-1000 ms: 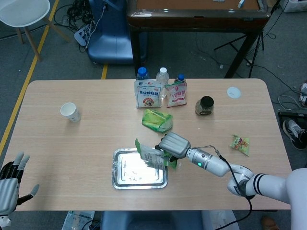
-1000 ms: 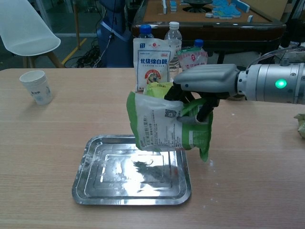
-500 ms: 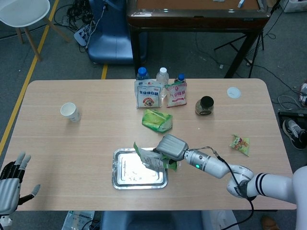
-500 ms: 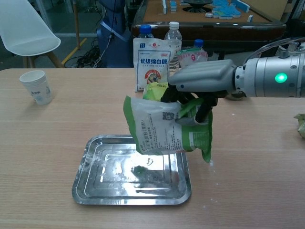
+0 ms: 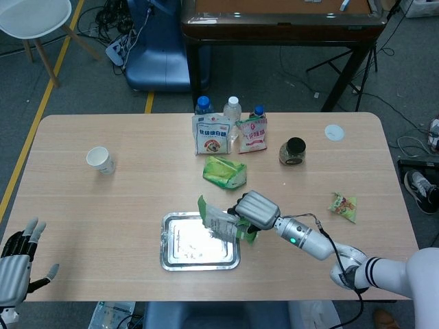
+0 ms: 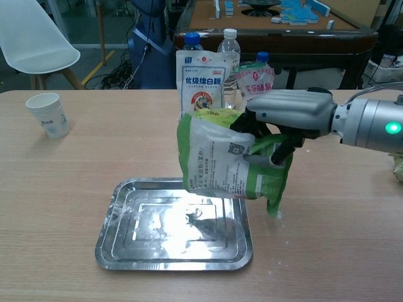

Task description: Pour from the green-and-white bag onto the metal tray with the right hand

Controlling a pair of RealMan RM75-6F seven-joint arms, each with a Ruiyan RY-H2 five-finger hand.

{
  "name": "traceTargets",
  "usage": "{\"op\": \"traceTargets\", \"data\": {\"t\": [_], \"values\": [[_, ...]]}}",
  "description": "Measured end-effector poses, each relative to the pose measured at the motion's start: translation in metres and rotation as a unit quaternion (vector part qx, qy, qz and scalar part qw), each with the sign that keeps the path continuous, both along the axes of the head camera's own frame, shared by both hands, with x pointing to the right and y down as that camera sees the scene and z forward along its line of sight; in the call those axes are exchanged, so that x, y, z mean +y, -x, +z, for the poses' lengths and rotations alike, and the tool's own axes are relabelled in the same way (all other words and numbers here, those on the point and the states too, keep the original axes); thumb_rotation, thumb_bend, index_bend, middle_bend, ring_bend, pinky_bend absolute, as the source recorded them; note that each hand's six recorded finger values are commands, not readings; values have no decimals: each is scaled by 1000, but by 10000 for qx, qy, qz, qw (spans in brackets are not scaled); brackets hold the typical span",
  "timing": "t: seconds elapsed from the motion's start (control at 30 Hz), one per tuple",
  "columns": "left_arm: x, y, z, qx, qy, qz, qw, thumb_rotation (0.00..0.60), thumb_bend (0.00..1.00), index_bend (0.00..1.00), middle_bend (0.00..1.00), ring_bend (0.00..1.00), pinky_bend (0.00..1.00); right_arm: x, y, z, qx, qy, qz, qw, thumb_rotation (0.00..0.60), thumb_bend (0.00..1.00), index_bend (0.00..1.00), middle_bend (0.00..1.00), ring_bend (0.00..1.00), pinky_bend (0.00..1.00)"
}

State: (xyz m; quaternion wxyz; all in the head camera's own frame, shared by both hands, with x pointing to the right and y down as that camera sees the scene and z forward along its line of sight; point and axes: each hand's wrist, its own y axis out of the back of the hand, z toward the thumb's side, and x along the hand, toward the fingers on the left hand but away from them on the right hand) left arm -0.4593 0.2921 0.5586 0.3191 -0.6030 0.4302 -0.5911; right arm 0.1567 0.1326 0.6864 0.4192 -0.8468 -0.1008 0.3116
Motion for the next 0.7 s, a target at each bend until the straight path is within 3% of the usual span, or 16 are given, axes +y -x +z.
{"op": "traceTargets", "data": {"t": [0.33,0.7], "values": [[1,-3,2,6,37,8,10000,600,230,21,0,81,57,5,-24,20,-610,-34,518,9968,600,620,788,679,571,561],[0,-4,3,4,71,26,10000,600,229,20,0,81,57,19,-41,44,-958,137,903,9912,600,609,788,661,552,554]]}}
